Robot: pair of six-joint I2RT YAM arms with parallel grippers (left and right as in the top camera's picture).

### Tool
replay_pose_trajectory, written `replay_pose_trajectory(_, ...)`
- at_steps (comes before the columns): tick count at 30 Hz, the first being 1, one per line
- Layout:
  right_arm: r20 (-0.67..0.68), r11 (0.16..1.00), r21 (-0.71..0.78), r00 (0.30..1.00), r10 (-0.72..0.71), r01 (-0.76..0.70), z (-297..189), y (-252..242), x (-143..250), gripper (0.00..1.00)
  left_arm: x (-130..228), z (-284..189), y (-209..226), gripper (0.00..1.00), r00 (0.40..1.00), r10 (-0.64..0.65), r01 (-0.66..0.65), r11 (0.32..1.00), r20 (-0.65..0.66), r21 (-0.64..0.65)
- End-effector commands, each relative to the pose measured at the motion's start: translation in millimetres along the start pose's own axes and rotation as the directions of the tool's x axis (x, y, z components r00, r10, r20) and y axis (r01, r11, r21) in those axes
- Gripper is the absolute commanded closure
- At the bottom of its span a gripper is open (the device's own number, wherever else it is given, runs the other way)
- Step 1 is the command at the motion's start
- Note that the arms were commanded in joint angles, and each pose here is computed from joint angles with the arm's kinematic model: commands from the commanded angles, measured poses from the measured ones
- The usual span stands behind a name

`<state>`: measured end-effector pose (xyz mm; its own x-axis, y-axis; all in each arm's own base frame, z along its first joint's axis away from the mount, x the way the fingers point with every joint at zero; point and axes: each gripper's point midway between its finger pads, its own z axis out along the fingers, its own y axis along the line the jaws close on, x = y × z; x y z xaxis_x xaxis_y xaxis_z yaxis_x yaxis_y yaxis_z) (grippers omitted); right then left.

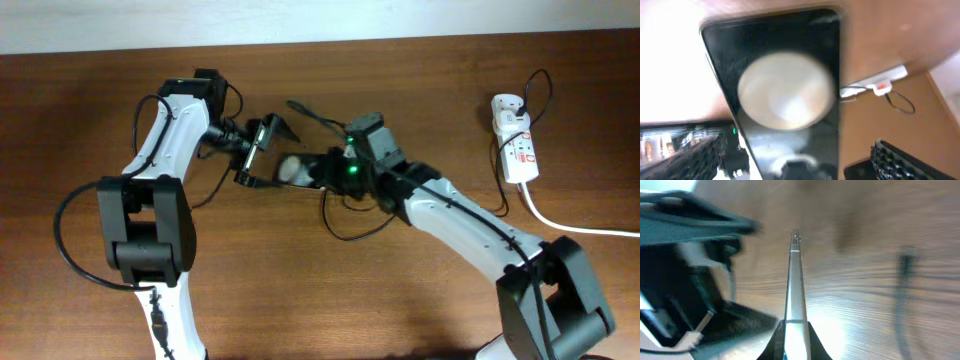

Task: Plug charger to phone and switch on socket

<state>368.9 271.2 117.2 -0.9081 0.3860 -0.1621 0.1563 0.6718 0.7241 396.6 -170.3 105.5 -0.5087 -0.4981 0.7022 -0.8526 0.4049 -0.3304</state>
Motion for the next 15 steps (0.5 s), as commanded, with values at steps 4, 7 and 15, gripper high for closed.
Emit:
replay_pose_trajectory(4, 0.138, 0.999, 0.001, 0.989, -0.046, 0.046, -87.0, -3.1, -44.8, 0.96, -15.7, -6.3, -41.7, 0.39, 0.766, 0.629, -0.641, 0.764, 0.134, 0.079)
replay_pose_trajectory(7, 0.202, 0.998, 0.021, 0.978, -0.059, 0.056, -135.2, -9.9, -52.8, 0.96, -21.3, -9.8, -59.1, 0.07, 0.705, 0.682, -0.705, 0.702, 0.195, 0.096)
replay_pose_trajectory(15, 0.413, 0.999, -0.034, 0.911, -0.013, 0.03, -241.2, -39.2, -34.4, 0.96, 26.9, -22.1, -90.2, 0.01, 0.415, 0.884, -0.883, 0.334, 0.214, 0.33)
